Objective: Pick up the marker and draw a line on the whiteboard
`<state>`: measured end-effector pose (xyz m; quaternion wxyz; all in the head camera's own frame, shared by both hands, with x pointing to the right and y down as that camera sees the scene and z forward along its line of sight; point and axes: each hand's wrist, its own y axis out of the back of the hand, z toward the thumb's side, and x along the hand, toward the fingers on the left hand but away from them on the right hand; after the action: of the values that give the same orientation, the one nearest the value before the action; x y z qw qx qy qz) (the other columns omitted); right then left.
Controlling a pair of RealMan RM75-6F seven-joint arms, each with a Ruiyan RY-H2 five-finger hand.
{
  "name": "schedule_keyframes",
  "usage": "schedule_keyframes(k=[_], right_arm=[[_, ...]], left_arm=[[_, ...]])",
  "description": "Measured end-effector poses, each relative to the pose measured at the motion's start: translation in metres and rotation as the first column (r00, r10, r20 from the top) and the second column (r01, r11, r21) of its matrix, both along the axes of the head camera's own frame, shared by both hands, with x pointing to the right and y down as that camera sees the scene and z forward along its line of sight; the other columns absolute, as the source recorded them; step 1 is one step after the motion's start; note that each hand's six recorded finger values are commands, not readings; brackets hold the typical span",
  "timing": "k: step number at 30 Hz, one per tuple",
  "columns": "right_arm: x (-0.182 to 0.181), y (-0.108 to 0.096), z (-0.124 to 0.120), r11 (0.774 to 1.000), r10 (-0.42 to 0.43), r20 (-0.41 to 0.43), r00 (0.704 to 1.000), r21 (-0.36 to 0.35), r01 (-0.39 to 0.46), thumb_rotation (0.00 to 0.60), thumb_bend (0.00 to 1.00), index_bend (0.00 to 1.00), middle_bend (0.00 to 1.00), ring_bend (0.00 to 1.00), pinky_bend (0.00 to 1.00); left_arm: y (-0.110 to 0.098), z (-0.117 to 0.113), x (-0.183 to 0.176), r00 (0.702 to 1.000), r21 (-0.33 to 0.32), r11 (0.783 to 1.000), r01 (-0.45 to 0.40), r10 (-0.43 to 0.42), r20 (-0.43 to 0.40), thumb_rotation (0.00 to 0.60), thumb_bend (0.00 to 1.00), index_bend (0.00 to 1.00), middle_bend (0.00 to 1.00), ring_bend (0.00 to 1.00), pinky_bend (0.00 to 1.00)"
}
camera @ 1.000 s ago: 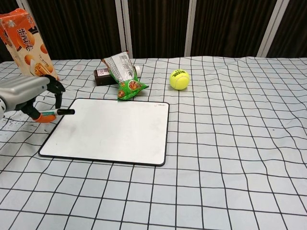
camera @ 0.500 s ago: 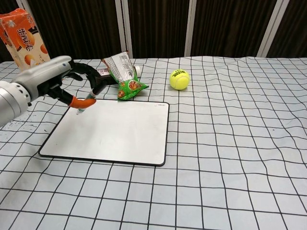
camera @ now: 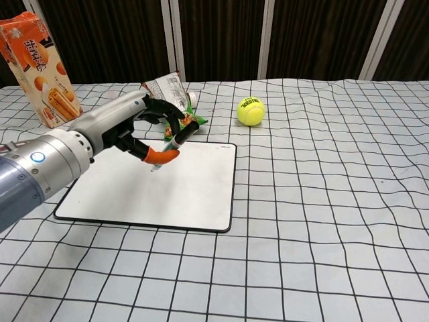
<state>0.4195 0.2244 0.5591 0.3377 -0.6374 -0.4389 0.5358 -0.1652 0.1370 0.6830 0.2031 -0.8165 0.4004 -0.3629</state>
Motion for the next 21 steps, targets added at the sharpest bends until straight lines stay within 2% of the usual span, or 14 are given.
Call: schedule_keyframes(k=[21], right_arm=[[0.000, -0.001, 0.001, 1.000, 0.005, 0.006, 1.000, -0.008, -0.005, 0.600, 0.33, 0.00, 0.00, 0.00, 0.00]], left_arm=[[-0.008, 0.010, 0.012, 1.000, 0.008, 1.000, 0.003, -0.002, -0.009, 0.600, 0.55, 0.70, 0.19, 0.05, 0.15]])
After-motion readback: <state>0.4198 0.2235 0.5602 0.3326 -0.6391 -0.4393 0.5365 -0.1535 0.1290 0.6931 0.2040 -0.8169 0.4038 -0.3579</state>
